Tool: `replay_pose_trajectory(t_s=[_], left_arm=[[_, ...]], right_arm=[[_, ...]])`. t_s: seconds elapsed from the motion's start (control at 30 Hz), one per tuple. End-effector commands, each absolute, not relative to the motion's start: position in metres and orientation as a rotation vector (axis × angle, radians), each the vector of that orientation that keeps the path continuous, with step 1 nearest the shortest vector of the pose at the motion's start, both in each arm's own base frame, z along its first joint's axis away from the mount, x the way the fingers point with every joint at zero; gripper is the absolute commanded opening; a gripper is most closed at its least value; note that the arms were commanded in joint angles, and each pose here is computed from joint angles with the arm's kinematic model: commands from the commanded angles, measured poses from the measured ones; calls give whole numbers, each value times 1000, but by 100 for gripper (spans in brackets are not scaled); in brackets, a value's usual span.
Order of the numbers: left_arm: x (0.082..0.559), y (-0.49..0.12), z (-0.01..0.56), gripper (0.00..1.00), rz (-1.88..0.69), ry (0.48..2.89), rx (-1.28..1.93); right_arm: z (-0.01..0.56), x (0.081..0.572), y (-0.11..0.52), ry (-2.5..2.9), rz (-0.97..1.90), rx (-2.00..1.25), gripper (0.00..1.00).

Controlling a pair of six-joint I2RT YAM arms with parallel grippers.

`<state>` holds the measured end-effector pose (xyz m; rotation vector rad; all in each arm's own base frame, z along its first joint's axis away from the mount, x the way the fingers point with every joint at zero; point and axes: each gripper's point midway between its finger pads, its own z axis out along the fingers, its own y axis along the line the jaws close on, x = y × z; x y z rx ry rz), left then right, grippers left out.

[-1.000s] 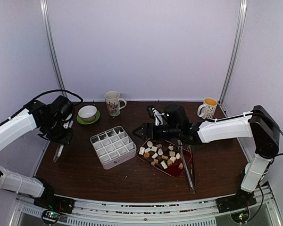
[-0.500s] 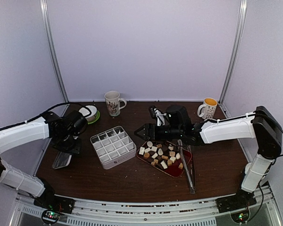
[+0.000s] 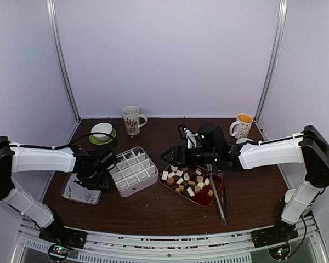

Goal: Pack the chocolate
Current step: Put down the box lid at the corner of the board.

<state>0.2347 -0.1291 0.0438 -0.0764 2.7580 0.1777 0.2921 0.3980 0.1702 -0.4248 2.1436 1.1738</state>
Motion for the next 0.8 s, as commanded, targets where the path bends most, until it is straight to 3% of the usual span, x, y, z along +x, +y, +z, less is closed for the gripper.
replay_pose_trajectory(t_s=[0.0,0.5,0.77], left_arm=[[244,-166,33,29,-100,2759,-205],[241,-149,42,33,-75,2716,-221],[239,-117,76,31,-90,2585,-325]], right_arm=[[183,294,389,2104,1156,-417,76],[183,292,383,2103,1144,-411,76],[182,293,383,2108,1146,-408,76]])
